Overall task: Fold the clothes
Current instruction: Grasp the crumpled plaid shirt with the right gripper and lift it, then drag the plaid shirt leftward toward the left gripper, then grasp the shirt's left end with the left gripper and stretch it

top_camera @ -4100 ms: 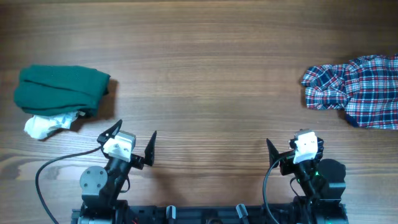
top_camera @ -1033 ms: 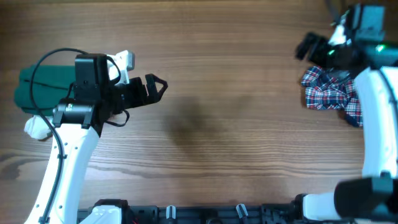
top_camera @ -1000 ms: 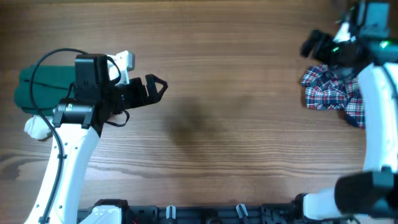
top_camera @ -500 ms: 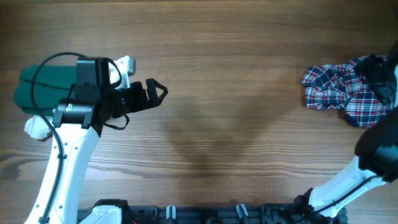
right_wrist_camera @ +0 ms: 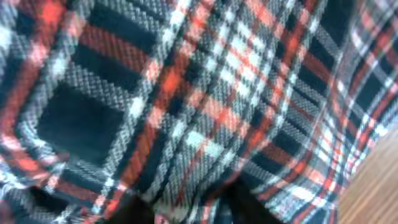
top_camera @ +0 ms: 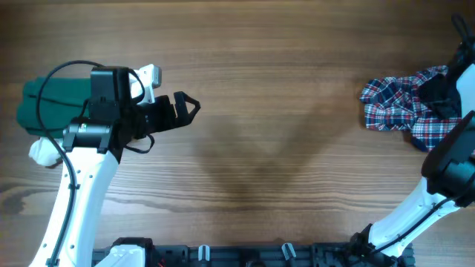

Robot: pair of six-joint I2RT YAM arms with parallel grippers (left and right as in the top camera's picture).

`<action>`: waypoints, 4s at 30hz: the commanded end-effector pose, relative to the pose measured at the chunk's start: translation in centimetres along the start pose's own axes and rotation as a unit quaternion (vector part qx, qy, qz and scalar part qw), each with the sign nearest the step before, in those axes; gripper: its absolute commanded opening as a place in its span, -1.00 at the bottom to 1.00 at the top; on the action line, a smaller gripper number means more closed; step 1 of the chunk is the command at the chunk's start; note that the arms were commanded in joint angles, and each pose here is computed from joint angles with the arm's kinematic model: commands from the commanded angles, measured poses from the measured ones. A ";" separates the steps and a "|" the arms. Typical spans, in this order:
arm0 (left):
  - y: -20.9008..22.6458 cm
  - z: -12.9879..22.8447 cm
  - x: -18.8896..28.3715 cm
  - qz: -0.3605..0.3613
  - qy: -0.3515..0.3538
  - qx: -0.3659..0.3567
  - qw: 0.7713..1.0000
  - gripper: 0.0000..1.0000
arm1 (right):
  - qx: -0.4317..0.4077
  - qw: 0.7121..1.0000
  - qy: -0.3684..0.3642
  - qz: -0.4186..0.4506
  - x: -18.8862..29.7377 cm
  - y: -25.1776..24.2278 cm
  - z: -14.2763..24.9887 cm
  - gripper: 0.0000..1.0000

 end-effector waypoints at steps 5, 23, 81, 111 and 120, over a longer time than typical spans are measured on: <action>-1.3 -0.8 0.6 0.021 -0.018 -0.015 1.000 1.00 | 0.074 0.989 -0.053 -0.116 8.7 3.0 -0.2 -0.91; -2.2 -2.3 0.8 0.040 -0.052 -0.036 0.997 0.99 | 0.380 0.694 -0.359 -0.495 43.4 12.8 16.1 -0.91; 0.2 -2.9 -8.7 -0.041 -0.016 -0.053 0.998 0.70 | 0.407 0.872 -0.102 -0.253 26.9 21.7 19.5 0.53; 2.4 -2.7 -21.8 -0.032 -0.005 -0.040 0.999 -0.92 | 0.429 0.871 -0.045 -0.235 25.6 20.4 21.2 0.35; -7.9 -8.9 -6.5 -0.011 -0.088 -0.081 0.993 -0.92 | 0.387 0.897 -0.063 -0.206 24.9 19.2 18.5 0.36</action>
Point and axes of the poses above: each gripper's point midway between its finger pads, its own x axis back along the fingers, its own y axis along the line the jaws close on, z = x × y, the point moved 3 cm from there along x, back along the fingers, and after that the axes turned 10 degrees about x, right-handed, at the moved point
